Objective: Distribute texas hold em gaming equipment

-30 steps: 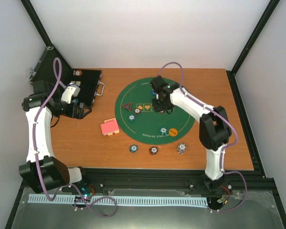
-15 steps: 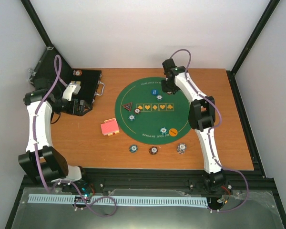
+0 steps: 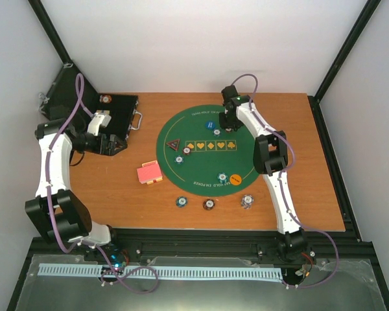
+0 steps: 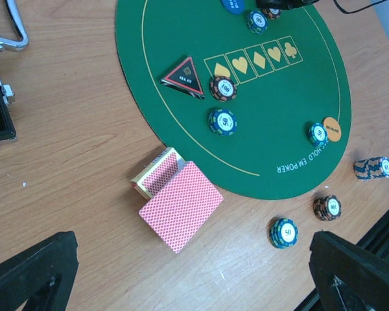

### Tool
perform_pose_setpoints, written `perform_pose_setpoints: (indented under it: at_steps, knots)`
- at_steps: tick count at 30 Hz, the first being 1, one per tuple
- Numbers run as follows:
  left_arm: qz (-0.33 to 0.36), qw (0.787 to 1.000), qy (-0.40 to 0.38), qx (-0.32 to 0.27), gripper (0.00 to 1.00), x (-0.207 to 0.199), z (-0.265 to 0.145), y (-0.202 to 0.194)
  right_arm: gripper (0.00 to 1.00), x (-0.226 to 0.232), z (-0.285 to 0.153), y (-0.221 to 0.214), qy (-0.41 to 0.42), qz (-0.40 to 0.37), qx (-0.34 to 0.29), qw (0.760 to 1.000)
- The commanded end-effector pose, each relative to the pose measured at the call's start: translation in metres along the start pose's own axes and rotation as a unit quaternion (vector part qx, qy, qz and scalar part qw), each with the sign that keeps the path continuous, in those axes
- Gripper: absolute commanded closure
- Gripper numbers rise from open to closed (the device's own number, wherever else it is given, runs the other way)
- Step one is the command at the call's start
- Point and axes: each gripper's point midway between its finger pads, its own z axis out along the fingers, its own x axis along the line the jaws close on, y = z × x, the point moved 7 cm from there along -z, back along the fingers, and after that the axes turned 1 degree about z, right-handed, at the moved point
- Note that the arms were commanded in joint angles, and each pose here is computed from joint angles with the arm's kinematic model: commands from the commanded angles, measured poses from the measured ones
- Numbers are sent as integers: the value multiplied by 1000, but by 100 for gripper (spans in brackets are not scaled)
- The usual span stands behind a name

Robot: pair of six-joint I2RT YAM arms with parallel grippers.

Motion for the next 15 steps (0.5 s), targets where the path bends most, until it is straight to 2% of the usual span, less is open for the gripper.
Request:
perform_pose_setpoints:
  at_steps: [1,7,8,11,15]
  knots:
    - [33,999,-4,-28,0,-5,-8,13,77,2,10,2,18,12,0,1000]
    - [39,999,4,-25,0,-4,-8,11,72,7,11,3,39,22,-1,999]
    - [39,999,4,-24,0,-4,-8,10,69,7,12,2,39,22,0,999]
    - [40,999,7,-24,0,-4,-8,10,44,4,11,1,27,24,3,999]
    - [37,999,10,-23,0,-4,-9,9,35,2,-14,8,13,20,-14,1000]
